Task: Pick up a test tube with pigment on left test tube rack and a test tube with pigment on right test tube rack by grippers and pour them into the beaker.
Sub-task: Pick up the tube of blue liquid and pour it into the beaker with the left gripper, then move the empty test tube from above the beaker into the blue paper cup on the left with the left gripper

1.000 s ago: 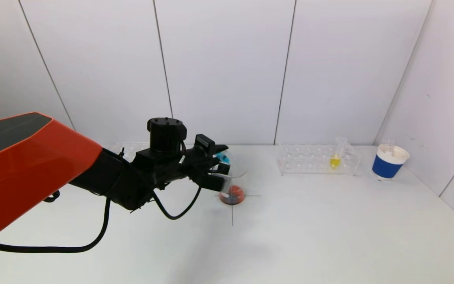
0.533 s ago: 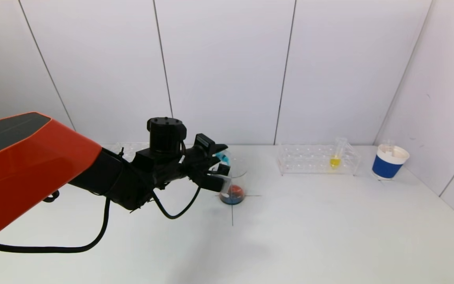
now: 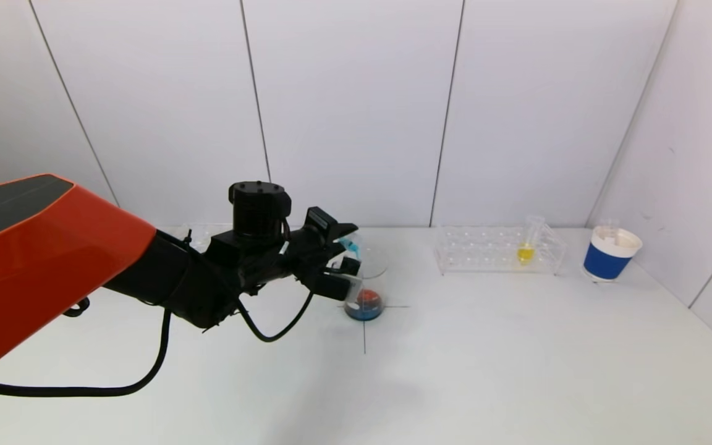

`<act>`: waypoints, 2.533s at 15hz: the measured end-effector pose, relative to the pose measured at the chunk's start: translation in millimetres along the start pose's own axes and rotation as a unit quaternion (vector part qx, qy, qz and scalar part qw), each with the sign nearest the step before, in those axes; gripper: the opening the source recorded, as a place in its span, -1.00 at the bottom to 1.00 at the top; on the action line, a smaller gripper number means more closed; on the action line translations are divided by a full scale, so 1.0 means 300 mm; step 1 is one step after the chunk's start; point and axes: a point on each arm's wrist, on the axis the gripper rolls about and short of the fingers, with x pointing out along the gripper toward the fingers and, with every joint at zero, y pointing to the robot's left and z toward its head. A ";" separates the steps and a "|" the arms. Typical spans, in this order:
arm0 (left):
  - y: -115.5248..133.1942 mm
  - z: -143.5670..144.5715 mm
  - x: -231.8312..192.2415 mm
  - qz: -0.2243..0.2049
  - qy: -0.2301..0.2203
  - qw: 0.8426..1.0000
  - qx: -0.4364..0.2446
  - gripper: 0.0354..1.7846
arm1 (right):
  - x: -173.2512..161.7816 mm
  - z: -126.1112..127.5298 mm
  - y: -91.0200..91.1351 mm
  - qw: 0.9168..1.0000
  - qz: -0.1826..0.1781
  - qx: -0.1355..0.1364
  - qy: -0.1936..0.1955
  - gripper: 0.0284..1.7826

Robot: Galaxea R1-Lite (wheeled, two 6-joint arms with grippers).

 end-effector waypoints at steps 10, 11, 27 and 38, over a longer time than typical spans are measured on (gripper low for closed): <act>0.008 0.000 -0.005 0.003 -0.002 1.000 0.027 -0.53 | 0.000 0.000 0.000 1.000 0.000 0.000 0.000 0.99; 0.009 0.000 -0.005 0.004 -0.002 1.000 0.031 -0.53 | 0.000 0.000 0.000 1.000 0.000 0.000 0.000 0.99; 0.027 -0.001 -0.008 0.021 -0.006 1.000 0.006 -0.53 | 0.000 0.000 0.000 1.000 0.000 0.000 0.000 0.99; 0.102 -0.013 -0.025 0.028 0.016 0.987 -0.156 -0.53 | 0.000 0.000 0.000 1.000 0.000 0.000 0.000 0.99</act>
